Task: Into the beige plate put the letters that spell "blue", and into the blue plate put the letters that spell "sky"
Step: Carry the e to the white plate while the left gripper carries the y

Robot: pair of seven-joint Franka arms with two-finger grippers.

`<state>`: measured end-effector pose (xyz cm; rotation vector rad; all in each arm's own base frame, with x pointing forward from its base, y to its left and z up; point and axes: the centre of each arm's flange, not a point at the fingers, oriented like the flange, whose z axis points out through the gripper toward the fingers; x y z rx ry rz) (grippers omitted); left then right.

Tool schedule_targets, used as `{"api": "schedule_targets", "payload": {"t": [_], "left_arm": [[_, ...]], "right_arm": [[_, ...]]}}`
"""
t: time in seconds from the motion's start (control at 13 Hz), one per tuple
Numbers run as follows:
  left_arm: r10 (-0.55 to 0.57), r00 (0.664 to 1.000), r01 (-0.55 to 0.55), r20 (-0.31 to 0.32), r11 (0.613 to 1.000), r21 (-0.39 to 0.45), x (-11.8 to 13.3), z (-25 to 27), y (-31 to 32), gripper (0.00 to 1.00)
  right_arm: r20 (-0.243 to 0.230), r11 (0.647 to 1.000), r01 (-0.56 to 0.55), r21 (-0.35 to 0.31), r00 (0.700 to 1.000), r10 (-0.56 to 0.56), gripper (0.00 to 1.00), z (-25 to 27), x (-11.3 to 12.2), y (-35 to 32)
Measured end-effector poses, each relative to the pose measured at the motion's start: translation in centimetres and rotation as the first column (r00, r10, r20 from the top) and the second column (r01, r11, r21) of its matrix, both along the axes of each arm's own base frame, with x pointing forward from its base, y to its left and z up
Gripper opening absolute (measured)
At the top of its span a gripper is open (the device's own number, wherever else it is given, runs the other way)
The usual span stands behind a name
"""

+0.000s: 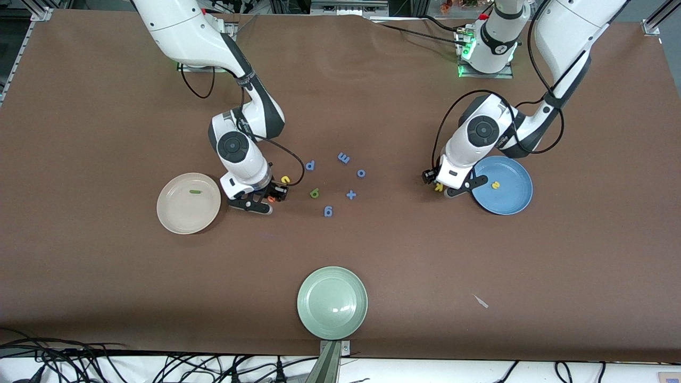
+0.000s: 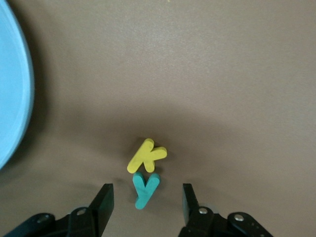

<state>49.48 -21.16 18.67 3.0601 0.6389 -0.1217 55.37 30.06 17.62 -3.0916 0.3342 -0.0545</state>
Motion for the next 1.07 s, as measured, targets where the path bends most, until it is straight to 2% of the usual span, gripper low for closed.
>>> {"api": "schedule_targets", "payload": {"t": [0.08, 0.15, 0.23, 0.31, 0.38, 0.46, 0.54, 0.61, 0.77, 1.0, 1.07], "left_arm": [[0.003, 1.0, -0.003, 0.002, 1.0, 0.01, -0.1, -0.3, -0.1, 0.64], [0.008, 1.0, -0.008, 0.002, 1.0, 0.017, -0.2, -0.6, -0.1, 0.63], [0.013, 1.0, -0.013, 0.0, 1.0, 0.017, -0.3, -0.7, -0.1, 0.61], [0.015, 1.0, -0.015, -0.002, 1.0, 0.017, -0.3, -0.8, -0.2, 0.61], [0.016, 1.0, -0.016, -0.005, 1.0, 0.017, -0.4, -1.0, -0.2, 0.61], [0.016, 1.0, -0.016, -0.008, 1.0, 0.016, -0.4, -1.1, -0.2, 0.54], [0.016, 1.0, -0.016, -0.01, 1.0, 0.016, -0.5, -1.2, -0.2, 0.54], [0.016, 1.0, -0.016, -0.012, 1.0, 0.015, -0.5, -1.3, -0.2, 0.47], [0.016, 1.0, -0.016, -0.014, 1.0, 0.015, -0.5, -1.3, -0.2, 0.25], [0.017, 1.0, -0.016, -0.013, 1.0, 0.015, -0.5, -1.3, -0.3, 0.2], [0.018, 1.0, -0.017, -0.012, 1.0, 0.014, -0.4, -1.3, -0.2, 0.13]], "right_arm": [[0.002, 1.0, -0.001, -0.003, 1.0, 0.001, 0.41, 0.0, 0.1, -0.2], [0.003, 1.0, -0.002, -0.004, 1.0, 0.002, 0.41, 0.0, 0.1, -0.2], [0.006, 1.0, -0.004, -0.003, 1.0, 0.004, 0.3, 0.3, 0.2, -0.2], [0.007, 1.0, -0.007, -0.003, 1.0, 0.007, 0.28, 0.4, 0.3, -0.1], [0.002, 1.0, -0.015, -0.009, 1.0, 0.015, 0.28, 0.5, 0.4, -0.3], [-0.01, 0.999, -0.031, -0.025, 0.999, 0.03, 0.28, 0.7, 1.0, -1.1], [-0.029, 0.997, -0.059, -0.047, 0.998, 0.057, 0.28, 1.6, 2.0, -2.4], [-0.056, 0.993, -0.098, -0.072, 0.994, 0.094, 0.28, 3.2, 3.3, -4.2], [-0.093, 0.978, -0.179, -0.105, 0.981, 0.17, 0.28, 6.8, 5.7, -8.7], [-0.127, 0.954, -0.267, -0.133, 0.96, 0.251, 0.28, 8.7, 7.2, -15.6], [-0.142, 0.952, -0.275, -0.135, 0.956, 0.256, 0.28, 8.3, 7.0, -16.8]]}}
